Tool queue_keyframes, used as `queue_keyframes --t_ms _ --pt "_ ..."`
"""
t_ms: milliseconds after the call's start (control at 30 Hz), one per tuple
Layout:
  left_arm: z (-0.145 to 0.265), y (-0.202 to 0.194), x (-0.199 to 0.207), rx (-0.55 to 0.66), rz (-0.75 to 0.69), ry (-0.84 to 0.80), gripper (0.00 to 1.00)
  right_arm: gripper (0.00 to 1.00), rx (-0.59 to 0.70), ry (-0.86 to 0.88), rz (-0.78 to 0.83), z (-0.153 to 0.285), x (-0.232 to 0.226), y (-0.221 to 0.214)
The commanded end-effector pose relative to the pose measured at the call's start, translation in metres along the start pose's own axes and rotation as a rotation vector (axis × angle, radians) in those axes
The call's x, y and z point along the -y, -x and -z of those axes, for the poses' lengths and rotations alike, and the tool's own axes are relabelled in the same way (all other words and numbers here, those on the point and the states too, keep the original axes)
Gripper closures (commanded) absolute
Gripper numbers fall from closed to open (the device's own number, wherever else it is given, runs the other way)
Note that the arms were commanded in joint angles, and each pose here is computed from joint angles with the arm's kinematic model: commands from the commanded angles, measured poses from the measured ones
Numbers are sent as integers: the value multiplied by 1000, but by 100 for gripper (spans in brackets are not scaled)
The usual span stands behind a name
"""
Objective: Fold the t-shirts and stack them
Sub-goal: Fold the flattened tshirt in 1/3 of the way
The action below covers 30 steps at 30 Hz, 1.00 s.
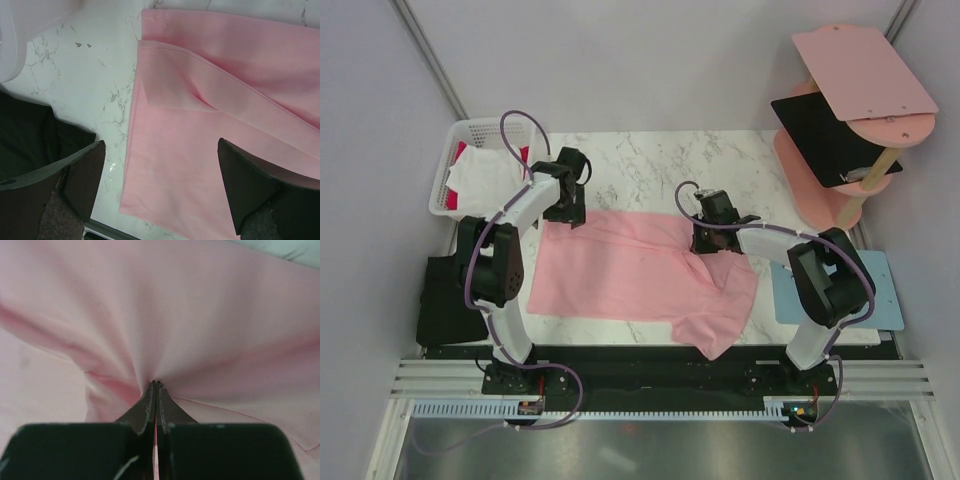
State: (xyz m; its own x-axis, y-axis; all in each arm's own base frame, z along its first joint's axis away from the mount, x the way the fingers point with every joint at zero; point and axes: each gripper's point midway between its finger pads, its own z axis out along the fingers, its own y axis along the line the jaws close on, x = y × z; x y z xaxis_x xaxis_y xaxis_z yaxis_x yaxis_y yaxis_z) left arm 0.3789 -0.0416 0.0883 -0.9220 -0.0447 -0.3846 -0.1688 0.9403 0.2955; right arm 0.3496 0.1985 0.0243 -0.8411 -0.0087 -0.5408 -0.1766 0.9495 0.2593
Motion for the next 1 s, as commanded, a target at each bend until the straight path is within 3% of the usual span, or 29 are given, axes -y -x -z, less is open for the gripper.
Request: queue_keyframes --t_ms 0,467,567,667,700,767,967 --pt "1 4 7 20 43 -16 0 100 -23 142 47 20 -36 -12" --pt "-15 4 16 -3 41 -18 0 100 -3 91 54 43 -34 3" --pt "-16 8 19 1 46 -21 1 100 -14 -22 47 32 -13 -2" --pt "-18 15 23 12 46 -31 19 100 17 -145 30 23 10 3" --pt "-19 18 26 16 45 -37 52 100 11 -176 26 17 17 1" --pt "-20 26 29 26 48 -45 96 100 31 -223 11 12 26 11" --pt "-41 37 43 8 27 -47 98 100 9 -295 -16 -16 42 21"
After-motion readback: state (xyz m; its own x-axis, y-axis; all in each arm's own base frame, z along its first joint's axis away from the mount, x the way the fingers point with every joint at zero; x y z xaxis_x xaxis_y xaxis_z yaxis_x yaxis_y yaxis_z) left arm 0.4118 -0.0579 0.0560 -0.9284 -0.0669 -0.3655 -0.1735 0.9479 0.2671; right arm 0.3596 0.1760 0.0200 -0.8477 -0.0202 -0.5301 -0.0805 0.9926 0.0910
